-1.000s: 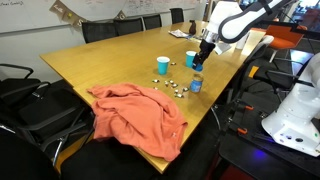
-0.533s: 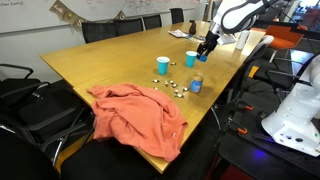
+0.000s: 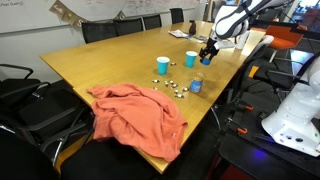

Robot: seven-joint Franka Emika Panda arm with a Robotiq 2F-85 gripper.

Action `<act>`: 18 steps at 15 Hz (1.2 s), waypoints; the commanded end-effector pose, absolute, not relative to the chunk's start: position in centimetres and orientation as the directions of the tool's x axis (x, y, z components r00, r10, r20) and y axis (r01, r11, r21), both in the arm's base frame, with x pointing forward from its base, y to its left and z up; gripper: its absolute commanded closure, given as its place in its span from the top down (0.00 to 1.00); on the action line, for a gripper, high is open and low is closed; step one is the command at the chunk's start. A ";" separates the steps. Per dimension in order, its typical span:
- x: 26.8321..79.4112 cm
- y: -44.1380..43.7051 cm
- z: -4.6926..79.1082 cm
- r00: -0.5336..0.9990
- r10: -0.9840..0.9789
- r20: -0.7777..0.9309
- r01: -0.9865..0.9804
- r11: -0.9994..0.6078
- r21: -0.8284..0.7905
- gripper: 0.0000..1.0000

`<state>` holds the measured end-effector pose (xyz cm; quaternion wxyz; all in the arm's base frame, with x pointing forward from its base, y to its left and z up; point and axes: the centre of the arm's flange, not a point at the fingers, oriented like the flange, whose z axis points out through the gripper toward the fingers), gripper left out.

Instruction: Remove the lid from the jar

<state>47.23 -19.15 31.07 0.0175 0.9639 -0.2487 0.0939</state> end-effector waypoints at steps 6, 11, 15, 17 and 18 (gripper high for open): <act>50.2 -22.5 23.5 0.812 -0.578 0.087 -0.582 -0.813 0.028 0.54; 50.5 -23.1 21.7 0.810 -0.583 0.064 -0.586 -0.809 0.046 0.96; 50.3 -22.6 24.7 0.822 -0.562 0.091 -0.566 -0.824 0.019 1.00; 49.5 -22.1 28.5 0.840 -0.536 0.089 -0.536 -0.844 -0.021 1.00; 49.0 -22.0 30.6 0.853 -0.515 0.085 -0.514 -0.857 -0.034 1.00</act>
